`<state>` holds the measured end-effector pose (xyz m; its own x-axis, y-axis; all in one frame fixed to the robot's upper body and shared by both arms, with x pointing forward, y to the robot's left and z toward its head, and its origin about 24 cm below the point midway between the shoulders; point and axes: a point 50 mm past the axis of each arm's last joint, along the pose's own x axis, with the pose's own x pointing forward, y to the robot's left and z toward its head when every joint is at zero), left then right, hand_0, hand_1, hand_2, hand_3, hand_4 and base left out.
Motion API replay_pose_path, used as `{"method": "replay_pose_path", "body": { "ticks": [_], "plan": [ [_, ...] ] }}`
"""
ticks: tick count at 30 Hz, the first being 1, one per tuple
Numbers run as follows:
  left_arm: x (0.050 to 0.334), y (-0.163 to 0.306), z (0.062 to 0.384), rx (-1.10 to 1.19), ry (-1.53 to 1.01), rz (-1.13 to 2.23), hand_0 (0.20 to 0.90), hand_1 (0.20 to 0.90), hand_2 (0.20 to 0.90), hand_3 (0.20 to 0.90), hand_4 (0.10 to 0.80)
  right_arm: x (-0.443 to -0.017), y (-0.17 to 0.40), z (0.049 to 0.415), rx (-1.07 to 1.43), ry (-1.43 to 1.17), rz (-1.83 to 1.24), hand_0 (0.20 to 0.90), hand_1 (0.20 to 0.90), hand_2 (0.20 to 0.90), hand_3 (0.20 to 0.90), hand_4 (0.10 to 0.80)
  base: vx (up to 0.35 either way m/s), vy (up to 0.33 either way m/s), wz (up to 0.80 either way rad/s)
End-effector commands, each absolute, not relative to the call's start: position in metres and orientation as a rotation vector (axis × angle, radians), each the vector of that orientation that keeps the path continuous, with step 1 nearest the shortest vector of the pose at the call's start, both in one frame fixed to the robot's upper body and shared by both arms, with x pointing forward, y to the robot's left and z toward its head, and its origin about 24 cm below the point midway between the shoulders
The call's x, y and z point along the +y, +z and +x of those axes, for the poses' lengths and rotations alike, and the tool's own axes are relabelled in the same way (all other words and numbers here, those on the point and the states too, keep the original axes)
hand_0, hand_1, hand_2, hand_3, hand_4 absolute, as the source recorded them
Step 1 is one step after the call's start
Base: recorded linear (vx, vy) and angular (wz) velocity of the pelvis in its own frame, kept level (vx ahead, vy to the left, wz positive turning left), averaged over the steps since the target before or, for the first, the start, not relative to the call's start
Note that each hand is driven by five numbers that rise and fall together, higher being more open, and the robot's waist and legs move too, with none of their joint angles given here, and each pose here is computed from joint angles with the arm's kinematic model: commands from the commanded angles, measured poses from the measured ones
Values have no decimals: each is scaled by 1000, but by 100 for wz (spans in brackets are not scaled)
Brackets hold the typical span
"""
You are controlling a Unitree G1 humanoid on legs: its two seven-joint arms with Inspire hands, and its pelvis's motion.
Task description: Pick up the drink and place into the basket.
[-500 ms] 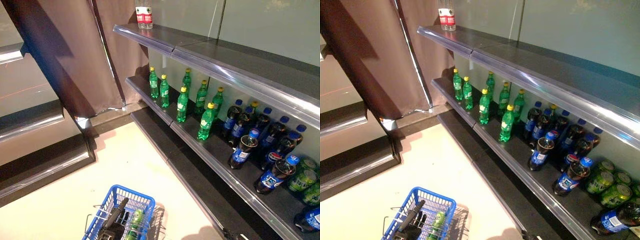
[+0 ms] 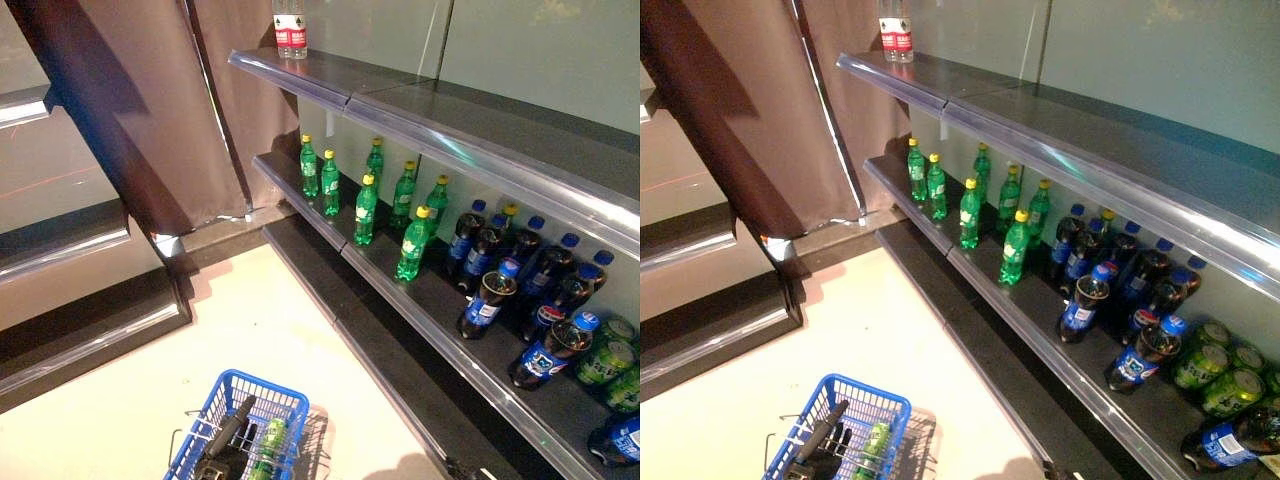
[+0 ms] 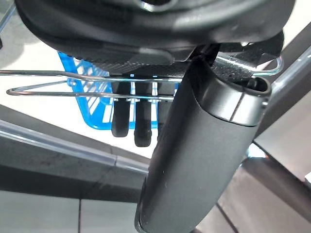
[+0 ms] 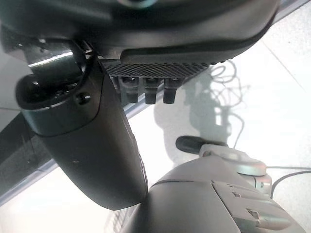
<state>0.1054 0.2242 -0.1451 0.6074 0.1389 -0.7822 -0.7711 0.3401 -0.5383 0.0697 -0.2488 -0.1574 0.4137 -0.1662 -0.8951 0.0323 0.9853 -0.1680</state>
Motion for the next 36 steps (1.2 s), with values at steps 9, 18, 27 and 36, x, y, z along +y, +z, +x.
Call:
{"method": "replay_pose_path", "body": {
  "ticks": [9,18,27,36],
  "plan": [
    [253,-98,180,269,585,-1100,300,300,300,200,100,-258,-148,94,1001,-194,-54,900,900,900,900,800,0,0,0],
    [255,-98,178,264,570,-1093,300,300,300,200,100,-246,-146,105,947,-45,97,900,900,900,900,800,0,0,0],
    [252,-100,176,284,563,-1083,300,300,300,200,100,-236,-138,122,851,32,179,900,900,900,900,800,0,0,0],
    [246,-101,177,313,545,-1074,300,300,300,200,100,-211,-118,160,701,199,147,900,900,900,900,800,0,0,0]
  ]
}}
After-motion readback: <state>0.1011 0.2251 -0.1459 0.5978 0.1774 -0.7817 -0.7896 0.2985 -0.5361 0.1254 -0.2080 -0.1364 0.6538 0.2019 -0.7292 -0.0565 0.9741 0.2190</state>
